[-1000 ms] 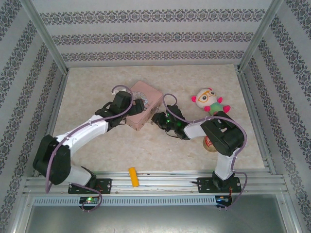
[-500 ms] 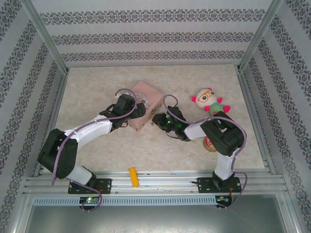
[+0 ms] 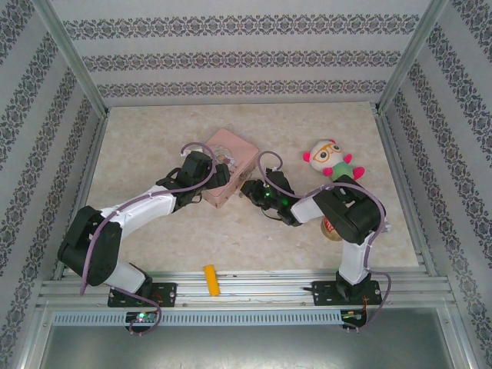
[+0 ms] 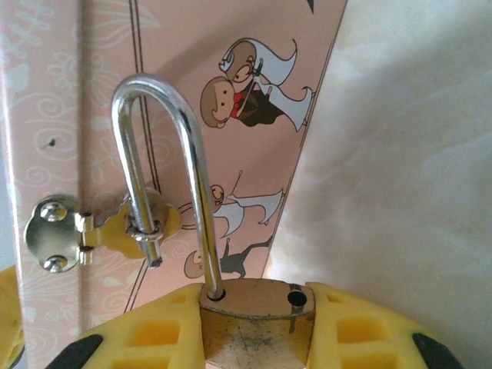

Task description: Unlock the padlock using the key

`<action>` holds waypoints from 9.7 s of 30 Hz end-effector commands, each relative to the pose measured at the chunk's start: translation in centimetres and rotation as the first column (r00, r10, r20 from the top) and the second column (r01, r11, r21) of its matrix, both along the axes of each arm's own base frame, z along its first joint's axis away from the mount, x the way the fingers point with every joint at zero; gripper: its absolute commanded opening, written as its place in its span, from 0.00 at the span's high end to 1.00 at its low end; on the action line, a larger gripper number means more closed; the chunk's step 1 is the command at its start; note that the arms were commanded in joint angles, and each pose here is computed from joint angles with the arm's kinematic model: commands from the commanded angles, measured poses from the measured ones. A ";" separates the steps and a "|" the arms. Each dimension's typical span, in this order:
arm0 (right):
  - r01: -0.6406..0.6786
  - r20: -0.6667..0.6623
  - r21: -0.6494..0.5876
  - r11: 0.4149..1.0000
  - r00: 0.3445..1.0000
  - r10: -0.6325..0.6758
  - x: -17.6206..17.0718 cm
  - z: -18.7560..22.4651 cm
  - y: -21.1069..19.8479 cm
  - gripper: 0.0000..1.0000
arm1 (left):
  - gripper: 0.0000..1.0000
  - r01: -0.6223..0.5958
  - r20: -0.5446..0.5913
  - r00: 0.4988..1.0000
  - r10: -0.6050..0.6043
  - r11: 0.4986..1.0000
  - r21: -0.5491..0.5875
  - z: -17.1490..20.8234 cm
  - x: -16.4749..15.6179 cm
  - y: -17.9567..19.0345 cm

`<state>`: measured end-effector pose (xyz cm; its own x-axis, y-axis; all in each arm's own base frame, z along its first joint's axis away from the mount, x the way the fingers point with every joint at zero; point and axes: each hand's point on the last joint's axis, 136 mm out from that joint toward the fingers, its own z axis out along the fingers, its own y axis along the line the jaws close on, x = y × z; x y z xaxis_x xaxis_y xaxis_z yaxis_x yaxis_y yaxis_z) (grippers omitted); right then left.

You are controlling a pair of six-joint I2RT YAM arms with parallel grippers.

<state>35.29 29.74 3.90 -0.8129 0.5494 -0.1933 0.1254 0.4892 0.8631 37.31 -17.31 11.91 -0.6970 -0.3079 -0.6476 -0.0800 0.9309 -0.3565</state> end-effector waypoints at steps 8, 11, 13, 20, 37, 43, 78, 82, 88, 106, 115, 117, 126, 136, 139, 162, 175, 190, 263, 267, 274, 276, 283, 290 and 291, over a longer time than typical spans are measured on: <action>0.074 0.009 0.008 0.997 0.997 -0.074 1.0 -0.8 -1.2 1.00 | 0.01 -0.027 -0.135 0.990 0.031 0.999 0.027 -4.0 -1.6 1.4; 0.075 0.008 0.012 0.997 0.997 -0.075 1.0 -0.7 -1.2 1.00 | 0.01 -0.029 -0.136 0.990 0.032 0.999 0.026 -4.0 -1.6 1.5; 0.076 0.010 0.014 0.997 0.997 -0.076 1.1 -0.6 -1.2 1.00 | 0.01 -0.029 -0.136 0.990 0.032 0.999 0.024 -3.9 -1.6 1.5; 0.066 0.018 0.026 0.998 0.998 -0.066 1.3 -0.1 -0.8 1.00 | 0.01 -0.036 -0.143 0.989 0.039 0.999 0.024 -4.1 -1.8 1.8; 0.054 0.012 0.015 0.998 0.998 -0.054 -0.2 -0.3 -0.1 1.00 | 0.01 -0.066 -0.141 0.987 0.072 0.997 0.049 -3.9 -2.0 3.2; 0.075 0.018 0.012 0.997 0.997 -0.076 -0.1 -0.3 -0.4 1.00 | 0.01 -0.073 -0.133 0.988 0.079 0.996 0.049 -3.7 -2.2 3.5; 0.172 0.128 -0.109 0.979 0.979 -0.158 0.2 3.8 -4.7 1.00 | 0.01 -0.118 -0.104 0.987 0.119 0.993 0.013 -1.9 -2.8 5.3; 0.081 0.061 -0.279 0.957 0.996 -0.067 -2.4 4.1 -6.1 1.00 | 0.01 -0.124 -0.085 0.989 0.123 0.992 -0.009 -0.6 -2.9 5.5; -0.061 -0.080 -0.535 0.842 0.997 0.022 -6.9 4.9 -10.4 1.00 | 0.01 -0.128 -0.075 0.989 0.125 0.991 -0.042 0.7 -3.1 5.6; -0.419 -0.394 -0.708 0.569 0.903 0.174 -8.7 2.1 -15.3 1.00 | 0.01 -0.142 -0.083 0.987 0.137 0.988 -0.059 0.9 -4.0 6.3; -0.449 -0.431 -0.727 0.520 0.888 0.163 -5.7 0.0 -15.0 0.97 | 0.01 -0.153 -0.091 0.985 0.146 0.986 -0.071 0.3 -4.0 6.5; -0.458 -0.440 -0.724 0.516 0.882 0.165 -5.3 -0.5 -14.7 0.96 | 0.01 -0.152 -0.094 0.985 0.144 0.986 -0.074 0.2 -4.0 6.4; -0.490 -0.472 -0.708 0.508 0.864 0.175 -4.8 -2.0 -12.7 0.86 | 0.01 -0.152 -0.103 0.984 0.143 0.985 -0.079 -0.1 -4.0 6.4; -0.497 -0.486 -0.697 0.517 0.858 0.169 -5.4 -2.6 -11.0 0.56 | 0.01 -0.152 -0.105 0.984 0.143 0.985 -0.084 -0.1 -4.0 6.4; -0.493 -0.474 -0.695 0.524 0.862 0.182 -5.5 -2.1 -10.7 0.48 | 0.01 -0.152 -0.104 0.984 0.144 0.985 -0.083 -0.1 -4.0 6.4; -0.247 -0.006 -0.706 0.664 0.939 0.343 7.0 12.9 -8.2 0.30 | 0.01 -0.134 -0.132 0.985 0.112 0.977 -0.164 1.1 -4.5 5.3; -0.326 0.016 -0.659 0.677 0.895 0.447 14.1 10.0 -3.9 0.36 | 0.01 -0.084 -0.151 0.987 0.051 0.971 -0.222 0.7 -4.1 3.6; -0.403 -0.061 -0.594 0.696 0.885 0.461 12.2 6.4 -3.0 0.51 | 0.18 -0.032 -0.143 0.990 0.001 0.977 -0.211 0.0 -1.8 2.4; -0.002 0.099 -0.781 0.625 0.987 0.126 -1.9 14.6 -12.7 0.02 | 0.01 -0.271 0.225 0.941 0.252 0.961 0.055 11.9 -3.0 14.7; 0.113 0.217 -0.788 0.606 0.971 0.101 -2.7 17.0 -14.9 0.02 | 0.01 -0.360 0.355 0.886 0.299 0.925 0.121 13.7 -5.6 17.4; 0.343 0.428 -0.753 0.562 0.903 0.023 -5.0 20.2 -19.6 0.02 | 0.01 -0.474 0.531 0.776 0.340 0.870 0.137 14.5 -8.7 20.2; 0.393 0.476 -0.729 0.561 0.879 0.004 -5.6 20.8 -20.7 0.02 | 0.01 -0.498 0.557 0.756 0.344 0.855 0.147 14.4 -9.0 20.7; 0.547 0.583 -0.654 0.523 0.805 -0.112 -6.9 20.2 -24.8 0.02 | 0.01 -0.521 0.630 0.714 0.306 0.833 0.185 12.1 -8.3 21.1; 0.660 0.708 -0.612 0.434 0.703 -0.071 -6.3 18.4 -26.5 0.02 | 0.01 -0.528 0.650 0.715 0.258 0.808 0.261 9.2 -7.1 21.6; 0.674 0.718 -0.606 0.421 0.692 -0.075 -6.1 18.0 -26.9 0.02 | 0.01 -0.514 0.634 0.731 0.250 0.813 0.272 8.6 -6.6 21.6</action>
<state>28.33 3.79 19.46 -0.2893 0.1403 -0.9469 0.1704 0.9810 0.0933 29.75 3.81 17.90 -0.1711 -0.1155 -0.9785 -0.3818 0.9233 -0.0422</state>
